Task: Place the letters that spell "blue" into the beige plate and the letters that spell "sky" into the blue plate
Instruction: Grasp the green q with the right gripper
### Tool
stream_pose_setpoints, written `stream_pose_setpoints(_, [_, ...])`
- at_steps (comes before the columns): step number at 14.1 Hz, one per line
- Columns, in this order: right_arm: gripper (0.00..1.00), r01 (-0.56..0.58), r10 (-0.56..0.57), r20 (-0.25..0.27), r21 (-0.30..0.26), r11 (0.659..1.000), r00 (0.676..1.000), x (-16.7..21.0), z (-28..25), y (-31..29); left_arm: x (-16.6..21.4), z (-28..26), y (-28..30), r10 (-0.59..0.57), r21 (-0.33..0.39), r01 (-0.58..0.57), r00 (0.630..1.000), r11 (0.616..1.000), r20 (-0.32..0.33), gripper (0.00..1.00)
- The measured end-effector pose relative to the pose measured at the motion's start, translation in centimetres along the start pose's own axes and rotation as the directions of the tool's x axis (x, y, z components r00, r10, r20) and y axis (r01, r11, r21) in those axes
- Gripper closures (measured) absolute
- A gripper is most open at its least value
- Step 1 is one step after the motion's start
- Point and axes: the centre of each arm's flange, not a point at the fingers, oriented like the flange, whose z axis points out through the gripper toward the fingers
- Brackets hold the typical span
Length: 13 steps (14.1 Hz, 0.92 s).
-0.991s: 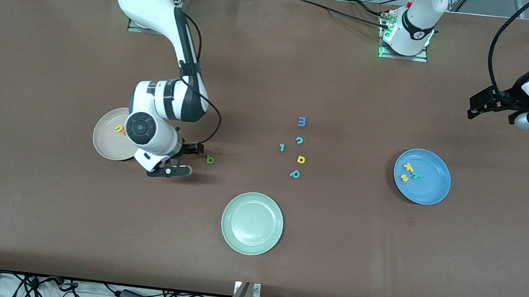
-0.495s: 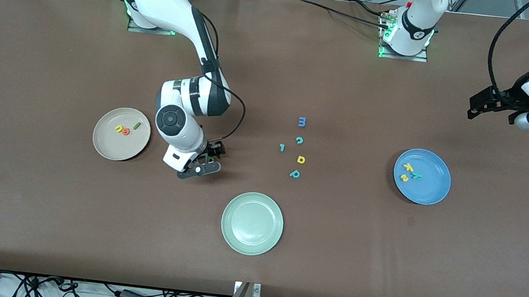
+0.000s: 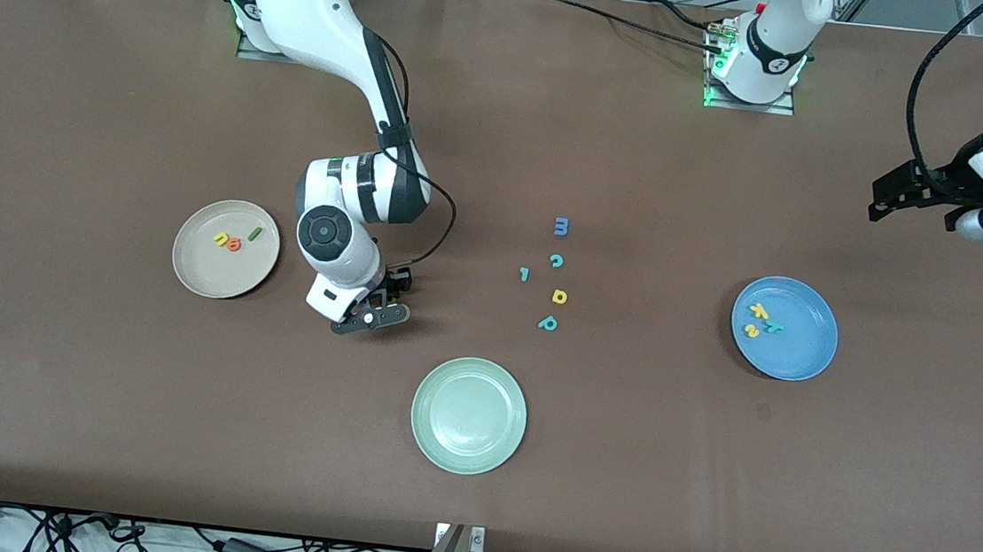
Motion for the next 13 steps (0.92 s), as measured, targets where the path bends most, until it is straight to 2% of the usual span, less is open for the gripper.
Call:
stream_pose_setpoints(2, [0.5,0.0,0.0,-0.007,0.001,1.0,1.0,0.23,-0.29,-0.19,0.0,0.0,0.0,0.0,0.0,0.0,1.0,1.0,0.0,0.0])
stream_pose_setpoints(13, [0.56,-0.007,0.007,-0.006,-0.001,1.0,1.0,0.28,-0.11,-0.35,0.0,0.0,0.0,0.0,0.0,0.0,1.0,1.0,0.0,0.0])
